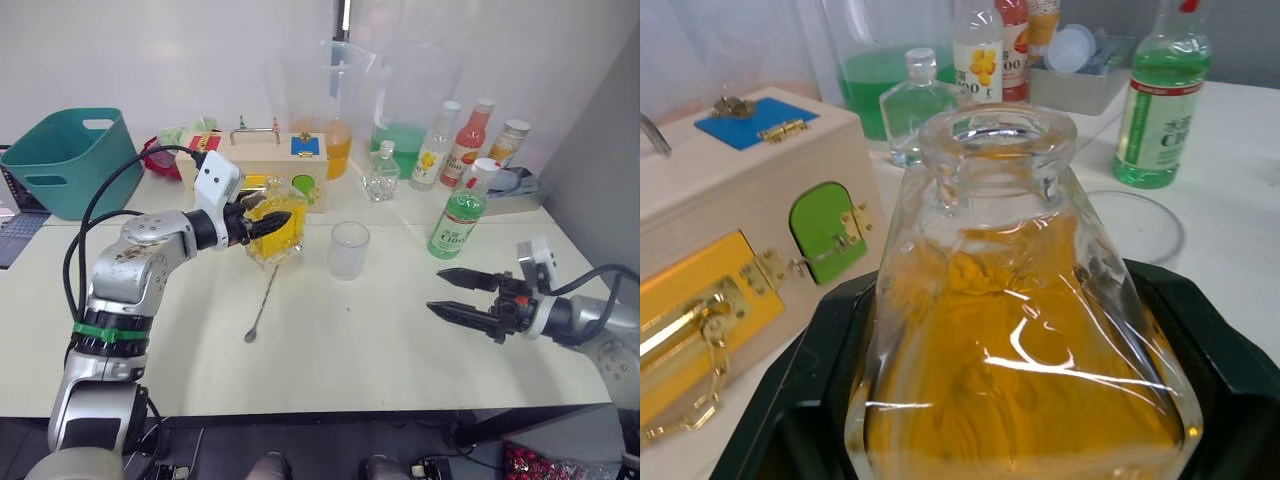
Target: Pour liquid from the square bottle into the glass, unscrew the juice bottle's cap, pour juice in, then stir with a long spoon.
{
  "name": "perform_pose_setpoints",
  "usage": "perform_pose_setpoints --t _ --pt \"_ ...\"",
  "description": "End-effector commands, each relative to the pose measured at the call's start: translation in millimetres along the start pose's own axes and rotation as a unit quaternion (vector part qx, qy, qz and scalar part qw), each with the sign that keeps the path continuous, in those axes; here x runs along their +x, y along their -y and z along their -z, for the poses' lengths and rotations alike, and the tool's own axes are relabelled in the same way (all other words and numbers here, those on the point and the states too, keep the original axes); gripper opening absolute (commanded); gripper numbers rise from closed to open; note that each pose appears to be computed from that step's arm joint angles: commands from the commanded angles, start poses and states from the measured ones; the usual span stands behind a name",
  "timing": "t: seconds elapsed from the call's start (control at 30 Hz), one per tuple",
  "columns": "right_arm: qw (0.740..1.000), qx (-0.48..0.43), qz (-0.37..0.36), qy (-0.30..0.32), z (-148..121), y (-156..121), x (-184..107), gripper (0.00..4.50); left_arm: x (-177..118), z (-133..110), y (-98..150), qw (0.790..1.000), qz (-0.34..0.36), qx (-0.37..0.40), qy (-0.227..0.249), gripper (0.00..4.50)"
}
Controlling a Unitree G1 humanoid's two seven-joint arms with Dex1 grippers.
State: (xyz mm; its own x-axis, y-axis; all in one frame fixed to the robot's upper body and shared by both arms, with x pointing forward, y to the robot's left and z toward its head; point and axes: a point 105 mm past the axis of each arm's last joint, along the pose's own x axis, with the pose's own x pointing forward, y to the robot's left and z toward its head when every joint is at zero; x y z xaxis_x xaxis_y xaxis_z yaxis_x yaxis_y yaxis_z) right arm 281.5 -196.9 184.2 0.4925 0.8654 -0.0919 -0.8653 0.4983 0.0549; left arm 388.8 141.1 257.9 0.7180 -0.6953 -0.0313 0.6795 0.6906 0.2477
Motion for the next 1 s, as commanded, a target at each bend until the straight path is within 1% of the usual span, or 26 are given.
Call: perform_pose_setpoints --t 0.03,0.1,0.17,0.23,0.3,0.5,0.57,0.63,0.7,0.83,1.0 --pt "0.998 -0.037 0.020 0.035 -19 -9 -7 4.48 13 -41 1 0.994 0.027 0.083 0.060 2.79" --pt "0.998 -0.035 0.028 0.040 -18 -12 -8 4.48 21 -41 2 0.992 0.039 0.102 0.059 2.79" --pt "0.998 -0.035 0.039 0.046 -17 -15 -9 4.48 33 -42 -7 0.987 0.008 0.142 0.068 2.79" --pt "0.997 -0.035 0.047 0.049 -16 -18 -9 4.48 41 -44 -11 0.984 -0.008 0.161 0.077 2.79" --pt "0.997 -0.035 0.053 0.053 -16 -20 -9 4.48 49 -41 -14 0.980 -0.017 0.184 0.075 2.79" --pt "0.995 -0.037 0.068 0.059 -16 -27 -11 4.48 68 -33 -12 0.968 -0.025 0.238 0.077 2.79" --pt "0.995 -0.038 0.073 0.061 -17 -27 -11 4.48 72 -31 -13 0.961 -0.036 0.267 0.071 2.79" --pt "0.995 -0.037 0.076 0.062 -17 -28 -11 4.48 74 -29 -16 0.959 -0.047 0.270 0.065 2.79" --pt "0.995 -0.037 0.076 0.061 -16 -28 -10 4.48 76 -26 -13 0.943 -0.048 0.323 0.056 2.79" --pt "0.995 -0.034 0.079 0.056 -12 -28 -8 4.48 78 -23 -9 0.934 -0.047 0.349 0.060 2.79" --pt "0.995 -0.033 0.080 0.055 -10 -28 -6 4.48 82 -21 -6 0.932 -0.045 0.355 0.060 2.79"
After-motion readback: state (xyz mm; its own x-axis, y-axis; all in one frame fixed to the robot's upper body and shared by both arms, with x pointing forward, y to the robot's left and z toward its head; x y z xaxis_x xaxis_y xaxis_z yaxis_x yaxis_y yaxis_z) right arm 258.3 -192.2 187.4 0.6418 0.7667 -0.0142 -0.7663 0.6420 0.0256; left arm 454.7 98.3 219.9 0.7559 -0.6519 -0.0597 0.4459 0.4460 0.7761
